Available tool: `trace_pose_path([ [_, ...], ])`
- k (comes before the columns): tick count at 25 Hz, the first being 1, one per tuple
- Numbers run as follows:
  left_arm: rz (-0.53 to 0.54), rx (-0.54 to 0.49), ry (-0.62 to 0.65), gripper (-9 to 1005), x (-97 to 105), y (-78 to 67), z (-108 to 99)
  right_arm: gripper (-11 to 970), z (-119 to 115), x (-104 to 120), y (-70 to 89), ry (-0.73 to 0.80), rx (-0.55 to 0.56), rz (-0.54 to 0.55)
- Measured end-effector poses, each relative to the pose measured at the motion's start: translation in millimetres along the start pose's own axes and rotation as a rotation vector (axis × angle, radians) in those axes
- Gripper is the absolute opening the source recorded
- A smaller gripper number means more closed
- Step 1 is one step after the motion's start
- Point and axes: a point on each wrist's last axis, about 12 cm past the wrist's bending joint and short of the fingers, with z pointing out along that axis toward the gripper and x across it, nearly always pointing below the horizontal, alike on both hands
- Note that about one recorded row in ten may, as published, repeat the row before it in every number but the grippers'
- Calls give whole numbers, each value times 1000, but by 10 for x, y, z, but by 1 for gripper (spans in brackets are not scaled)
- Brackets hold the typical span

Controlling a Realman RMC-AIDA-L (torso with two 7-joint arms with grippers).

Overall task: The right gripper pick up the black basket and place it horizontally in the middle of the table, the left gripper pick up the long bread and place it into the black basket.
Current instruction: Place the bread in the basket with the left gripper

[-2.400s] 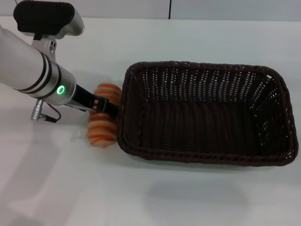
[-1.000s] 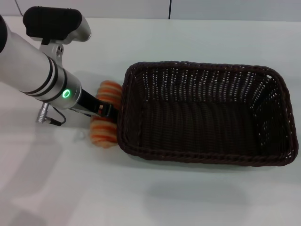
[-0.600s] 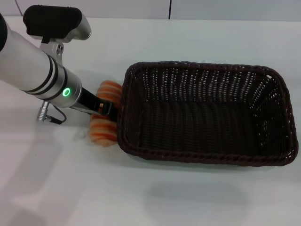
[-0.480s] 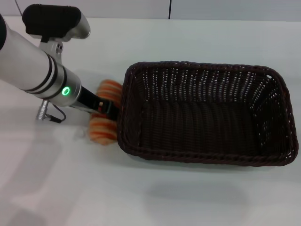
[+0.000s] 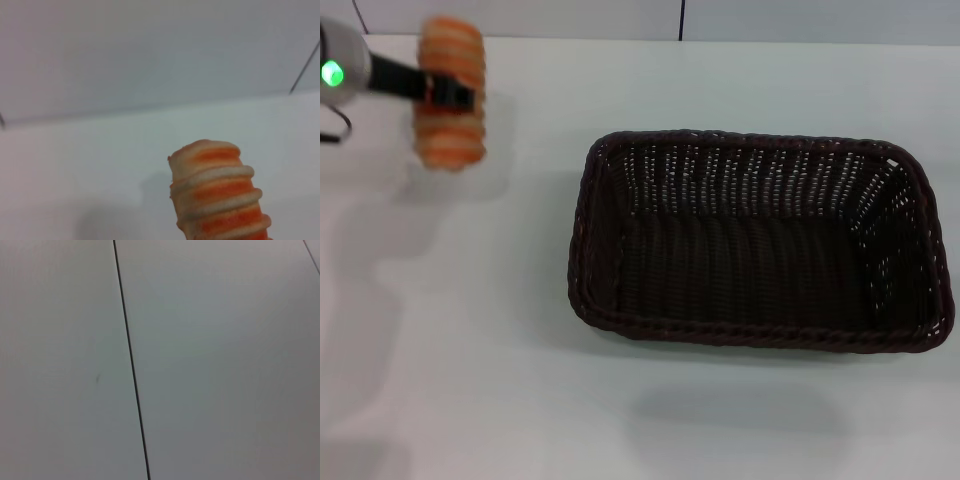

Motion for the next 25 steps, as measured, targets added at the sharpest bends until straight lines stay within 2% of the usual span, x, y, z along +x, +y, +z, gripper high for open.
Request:
trace_pose_path([
  [2, 30, 27, -37, 561, -91, -54, -125, 708, 4, 3, 1, 3, 1, 1],
  [3, 76, 84, -58, 549, -159, -187, -247, 708, 11, -2, -13, 1, 9, 1],
  [4, 76, 84, -58, 539, -159, -187, -247, 708, 11, -2, -13, 1, 9, 1],
  [5, 101, 116, -61, 529, -180, -273, -289, 708, 14, -7, -25, -1, 14, 0],
  [7, 165, 206, -54, 510, -195, -519, -348, 708, 17, -15, -50, -5, 26, -1],
  [8, 229, 294, -32, 500, -174, -772, -368, 708, 16, -17, -61, -6, 32, -1],
  [9, 229, 294, -32, 493, -174, -772, -368, 708, 15, -19, -70, -7, 37, -2],
  [13, 399, 434, 55, 465, 31, -1313, -294, 708, 20, -18, -68, -9, 43, 0],
  [14, 399, 434, 55, 458, 31, -1313, -294, 708, 20, -18, -68, -9, 43, 0],
  [15, 429, 453, 71, 451, 89, -1399, -265, 708, 24, -18, -65, -10, 43, 1],
  [17, 462, 480, 90, 510, 169, -1497, -221, 708, 27, -18, -62, -10, 42, 1],
  [19, 470, 492, 99, 569, 218, -1534, -177, 708, 29, -18, -61, -10, 42, 1],
  [22, 440, 489, 94, 649, 230, -1499, -143, 708, 29, -17, -60, -10, 42, 1],
  [23, 408, 478, 78, 674, 227, -1425, -141, 708, 29, -17, -62, -10, 43, 1],
  [25, 384, 468, 61, 725, 218, -1368, -143, 708, 29, -15, -74, -8, 51, 2],
])
